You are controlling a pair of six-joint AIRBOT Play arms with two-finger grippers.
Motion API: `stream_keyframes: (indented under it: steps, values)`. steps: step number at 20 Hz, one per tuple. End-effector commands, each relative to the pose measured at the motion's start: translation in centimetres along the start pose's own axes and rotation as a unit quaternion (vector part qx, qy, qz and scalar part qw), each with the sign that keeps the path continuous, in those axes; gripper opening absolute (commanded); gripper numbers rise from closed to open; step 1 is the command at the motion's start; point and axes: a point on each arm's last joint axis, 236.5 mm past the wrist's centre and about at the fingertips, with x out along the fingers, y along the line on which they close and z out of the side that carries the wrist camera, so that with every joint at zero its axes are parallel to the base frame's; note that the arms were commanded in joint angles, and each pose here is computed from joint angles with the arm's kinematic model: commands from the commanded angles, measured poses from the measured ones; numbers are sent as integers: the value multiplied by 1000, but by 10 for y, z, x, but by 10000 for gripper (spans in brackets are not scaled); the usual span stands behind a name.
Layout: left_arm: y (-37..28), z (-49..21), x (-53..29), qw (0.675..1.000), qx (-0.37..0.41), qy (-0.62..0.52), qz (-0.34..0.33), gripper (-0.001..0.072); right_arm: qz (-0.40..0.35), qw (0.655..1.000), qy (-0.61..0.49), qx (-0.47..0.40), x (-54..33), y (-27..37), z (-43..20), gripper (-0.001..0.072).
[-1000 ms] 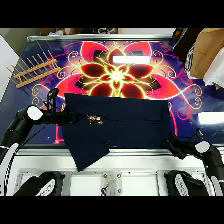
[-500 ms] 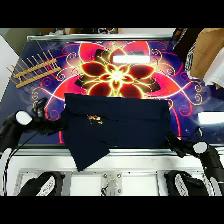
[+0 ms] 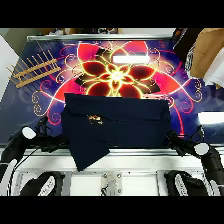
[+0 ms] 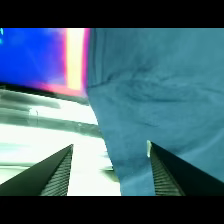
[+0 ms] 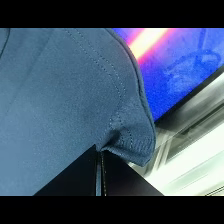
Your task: Fold the clothes and pants, and hang the long-sleeved shirts on hangers.
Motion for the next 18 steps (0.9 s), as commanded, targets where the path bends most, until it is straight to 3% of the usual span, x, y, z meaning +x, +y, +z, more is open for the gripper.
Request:
stream_keyframes:
  steps: [1, 11, 12, 13, 14, 18]
  values:
    - [-6, -11, 19, 999, 9, 33, 10, 488, 1, 1000, -1, -1, 0, 1, 0, 15]
    - [-43, -30, 45, 994, 60, 86, 3, 486, 4, 1000, 0, 2, 0, 2, 0, 14]
    - [-47, -28, 43, 994, 70, 82, 2, 415, 4, 1000, 0, 1, -1, 2, 0, 15]
    - [-52, -25, 39, 994, 81, 76, 1, 115, 5, 1000, -2, 1, -2, 4, 1, 14]
    - [-56, -21, 34, 994, 90, 67, -1, 9, 9, 1000, -5, -1, -4, 8, 4, 14]
    - [-64, -2, -7, 994, 108, 23, -9, 9, -15, 999, 6, -43, -25, 15, 11, 14]
